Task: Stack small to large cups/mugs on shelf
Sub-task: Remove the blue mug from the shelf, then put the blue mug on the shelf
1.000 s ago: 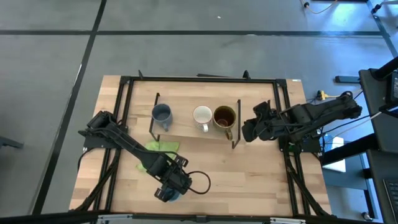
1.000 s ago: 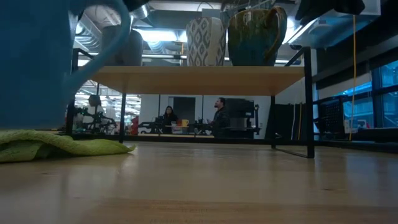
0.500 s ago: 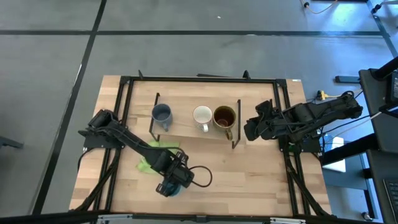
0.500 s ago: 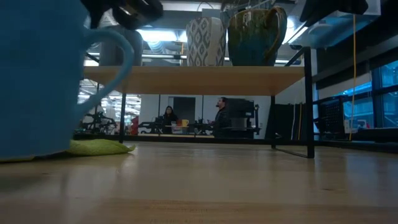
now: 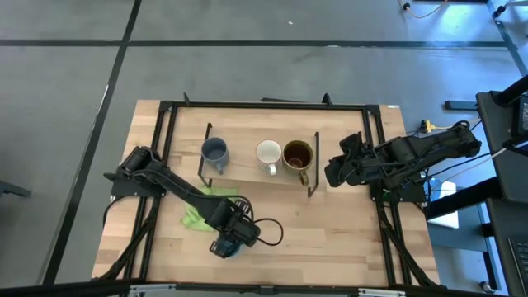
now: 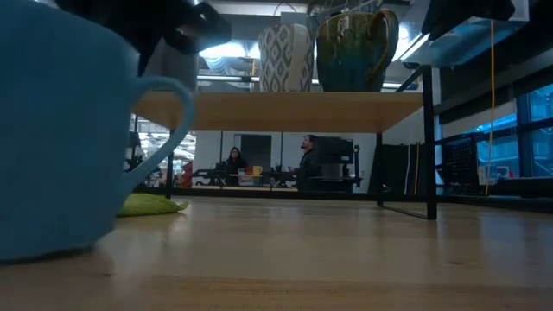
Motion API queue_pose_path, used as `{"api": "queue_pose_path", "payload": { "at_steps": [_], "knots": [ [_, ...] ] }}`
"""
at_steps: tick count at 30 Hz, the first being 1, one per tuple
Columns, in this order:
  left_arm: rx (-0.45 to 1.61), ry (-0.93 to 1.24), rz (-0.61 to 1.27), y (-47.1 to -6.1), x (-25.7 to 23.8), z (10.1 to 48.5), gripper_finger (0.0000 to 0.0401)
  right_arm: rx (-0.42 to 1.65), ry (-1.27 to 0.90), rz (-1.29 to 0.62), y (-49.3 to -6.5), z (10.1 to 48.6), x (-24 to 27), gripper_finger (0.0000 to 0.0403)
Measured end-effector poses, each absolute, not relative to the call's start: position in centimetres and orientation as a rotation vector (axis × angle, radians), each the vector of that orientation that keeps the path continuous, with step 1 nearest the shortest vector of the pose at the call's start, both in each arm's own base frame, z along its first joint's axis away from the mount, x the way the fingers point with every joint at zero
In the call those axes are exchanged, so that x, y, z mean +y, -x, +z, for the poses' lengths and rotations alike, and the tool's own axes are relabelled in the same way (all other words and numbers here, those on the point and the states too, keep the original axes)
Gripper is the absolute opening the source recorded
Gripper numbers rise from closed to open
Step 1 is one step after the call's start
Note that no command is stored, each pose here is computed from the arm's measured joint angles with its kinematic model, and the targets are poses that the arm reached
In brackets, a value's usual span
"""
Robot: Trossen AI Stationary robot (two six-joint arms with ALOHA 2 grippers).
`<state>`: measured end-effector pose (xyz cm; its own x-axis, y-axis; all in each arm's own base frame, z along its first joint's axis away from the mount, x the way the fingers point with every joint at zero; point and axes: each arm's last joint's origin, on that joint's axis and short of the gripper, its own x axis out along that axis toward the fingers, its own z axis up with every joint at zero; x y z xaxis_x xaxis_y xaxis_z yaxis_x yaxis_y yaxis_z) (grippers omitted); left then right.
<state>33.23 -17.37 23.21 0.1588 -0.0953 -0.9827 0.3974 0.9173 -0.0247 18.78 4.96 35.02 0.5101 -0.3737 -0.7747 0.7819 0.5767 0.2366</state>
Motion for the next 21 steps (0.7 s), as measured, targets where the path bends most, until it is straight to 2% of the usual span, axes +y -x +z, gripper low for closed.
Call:
{"api": "queue_pose_path", "payload": {
  "at_steps": [7, 15, 21],
  "knots": [
    [1.281, -0.249, -0.334, -33.9, -17.0, 26.0, 0.0063, 0.740, -0.628, -0.754, -18.8, 35.0, 5.0, 0.0078],
    [1.340, -0.241, -0.266, -33.5, -16.2, 26.5, 0.0092, 0.730, -0.637, -0.747, -18.2, 35.4, 4.8, 0.0078],
    [1.220, -0.235, -0.102, -32.1, -16.3, 32.3, 0.0093, 0.645, -0.636, -0.734, -16.1, 36.8, 3.9, 0.0078]
  ]
}}
